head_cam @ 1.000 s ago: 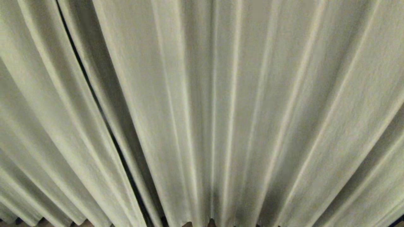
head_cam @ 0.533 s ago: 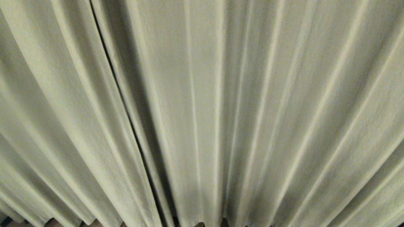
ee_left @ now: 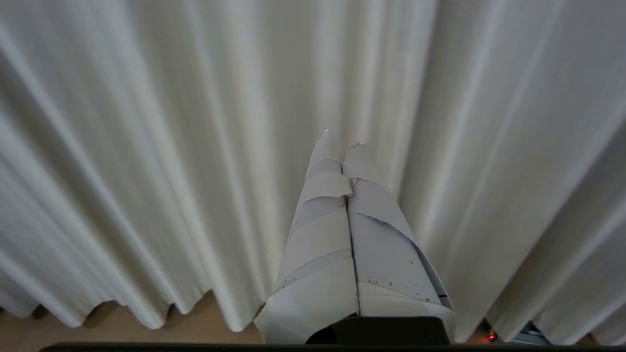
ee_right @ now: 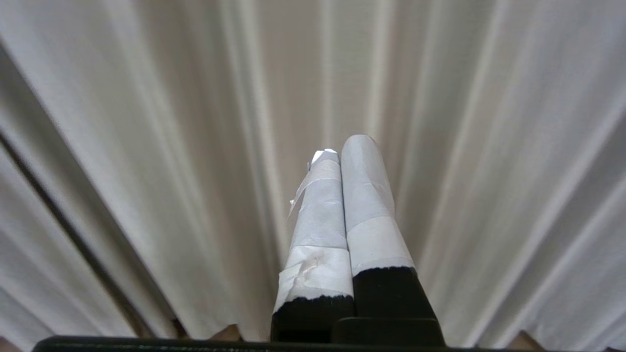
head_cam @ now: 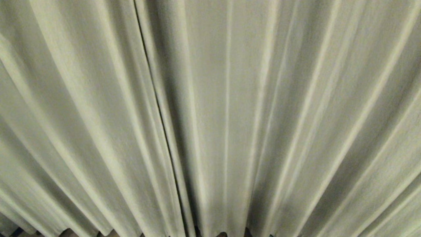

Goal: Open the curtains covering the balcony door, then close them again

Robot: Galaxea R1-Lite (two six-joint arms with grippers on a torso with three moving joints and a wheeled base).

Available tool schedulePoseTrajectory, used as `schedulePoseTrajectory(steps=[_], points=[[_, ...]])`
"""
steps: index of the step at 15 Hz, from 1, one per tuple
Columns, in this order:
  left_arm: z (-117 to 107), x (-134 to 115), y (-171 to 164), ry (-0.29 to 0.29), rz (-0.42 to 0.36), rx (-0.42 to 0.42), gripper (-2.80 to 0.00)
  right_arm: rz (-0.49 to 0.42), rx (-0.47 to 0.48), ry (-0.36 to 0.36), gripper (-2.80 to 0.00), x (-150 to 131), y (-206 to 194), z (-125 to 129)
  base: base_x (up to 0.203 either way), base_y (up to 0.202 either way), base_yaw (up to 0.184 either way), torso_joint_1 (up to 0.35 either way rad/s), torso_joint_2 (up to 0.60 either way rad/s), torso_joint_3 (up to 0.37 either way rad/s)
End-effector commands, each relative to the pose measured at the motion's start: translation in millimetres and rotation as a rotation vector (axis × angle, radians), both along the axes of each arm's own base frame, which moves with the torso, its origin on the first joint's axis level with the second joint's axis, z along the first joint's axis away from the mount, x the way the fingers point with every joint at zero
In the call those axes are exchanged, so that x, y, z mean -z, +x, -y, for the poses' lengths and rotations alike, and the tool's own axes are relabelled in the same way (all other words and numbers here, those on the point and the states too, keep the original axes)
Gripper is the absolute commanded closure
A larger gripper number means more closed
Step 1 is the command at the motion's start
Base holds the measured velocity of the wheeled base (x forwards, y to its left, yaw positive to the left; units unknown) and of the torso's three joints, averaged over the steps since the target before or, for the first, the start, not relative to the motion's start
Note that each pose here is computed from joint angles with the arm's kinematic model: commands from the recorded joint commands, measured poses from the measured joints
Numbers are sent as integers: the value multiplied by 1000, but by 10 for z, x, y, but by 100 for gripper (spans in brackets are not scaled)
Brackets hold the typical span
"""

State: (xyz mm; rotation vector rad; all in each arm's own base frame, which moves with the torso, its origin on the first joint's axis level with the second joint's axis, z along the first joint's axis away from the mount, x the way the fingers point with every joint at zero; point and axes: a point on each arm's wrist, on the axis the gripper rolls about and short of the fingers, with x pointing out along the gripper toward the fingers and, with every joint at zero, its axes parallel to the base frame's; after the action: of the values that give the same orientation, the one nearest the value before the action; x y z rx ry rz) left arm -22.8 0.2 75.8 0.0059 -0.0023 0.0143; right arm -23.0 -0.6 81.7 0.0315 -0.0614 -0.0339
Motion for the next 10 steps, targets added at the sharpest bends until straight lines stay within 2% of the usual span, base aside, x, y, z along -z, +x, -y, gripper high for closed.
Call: schedulePoseTrajectory(steps=[1, 10], points=[[0, -1, 0, 0, 1, -1, 0, 1, 0, 0, 0, -1, 0, 0, 0, 188, -1, 3, 5, 4], [0, 0, 0, 0, 1, -3, 0, 1, 0, 0, 0, -1, 0, 0, 0, 187, 0, 1, 2, 3]])
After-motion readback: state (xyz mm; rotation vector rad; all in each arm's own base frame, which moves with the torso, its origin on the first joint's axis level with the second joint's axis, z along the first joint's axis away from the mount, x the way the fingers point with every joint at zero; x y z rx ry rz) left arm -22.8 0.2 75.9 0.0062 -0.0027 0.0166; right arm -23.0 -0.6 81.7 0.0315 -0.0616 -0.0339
